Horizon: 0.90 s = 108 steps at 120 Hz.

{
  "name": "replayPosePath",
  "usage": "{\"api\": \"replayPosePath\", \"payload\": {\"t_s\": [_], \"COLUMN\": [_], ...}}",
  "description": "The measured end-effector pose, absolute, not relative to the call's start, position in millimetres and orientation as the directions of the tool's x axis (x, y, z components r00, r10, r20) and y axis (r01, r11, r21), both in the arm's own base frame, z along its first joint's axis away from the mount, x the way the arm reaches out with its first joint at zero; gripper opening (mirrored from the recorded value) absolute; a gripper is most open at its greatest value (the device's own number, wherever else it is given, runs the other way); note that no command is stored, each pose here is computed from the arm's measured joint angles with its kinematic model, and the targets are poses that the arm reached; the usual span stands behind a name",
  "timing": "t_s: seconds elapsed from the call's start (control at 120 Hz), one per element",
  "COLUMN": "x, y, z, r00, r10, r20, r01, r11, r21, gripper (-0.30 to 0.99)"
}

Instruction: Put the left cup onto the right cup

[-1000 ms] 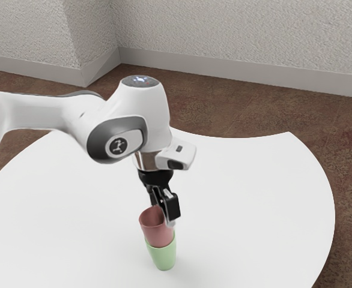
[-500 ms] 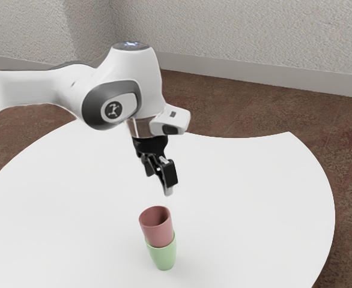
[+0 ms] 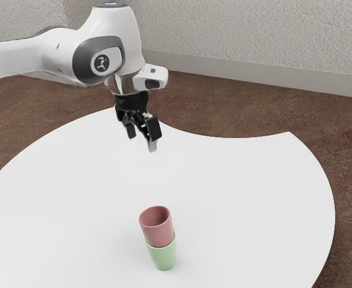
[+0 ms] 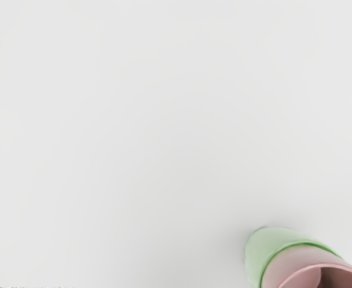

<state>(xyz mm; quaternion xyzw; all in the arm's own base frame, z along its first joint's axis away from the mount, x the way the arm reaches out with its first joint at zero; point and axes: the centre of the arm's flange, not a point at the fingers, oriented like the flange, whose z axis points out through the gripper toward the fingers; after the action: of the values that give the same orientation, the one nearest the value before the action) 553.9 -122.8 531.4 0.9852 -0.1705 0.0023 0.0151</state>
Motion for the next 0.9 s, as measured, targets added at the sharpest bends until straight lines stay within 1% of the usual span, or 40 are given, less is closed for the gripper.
{"api": "replayPosePath", "payload": {"t_s": [0.217,0.417,0.708,0.9], "x": [581,591,585,576], "y": [-72,-8,35,42], "z": [549,568,613,631], "r00": [0.969,0.990,0.997,0.998], "r10": [-0.249,-0.142,-0.068,-0.057], "r20": [0.008,0.004,0.019,0.010], "r01": [-0.249,-0.142,-0.069,-0.057], "r11": [-0.968,-0.990,-0.998,-0.998], "r21": [0.023,0.019,0.010,0.012], "gripper": [0.67,0.67,0.67,0.67]}}
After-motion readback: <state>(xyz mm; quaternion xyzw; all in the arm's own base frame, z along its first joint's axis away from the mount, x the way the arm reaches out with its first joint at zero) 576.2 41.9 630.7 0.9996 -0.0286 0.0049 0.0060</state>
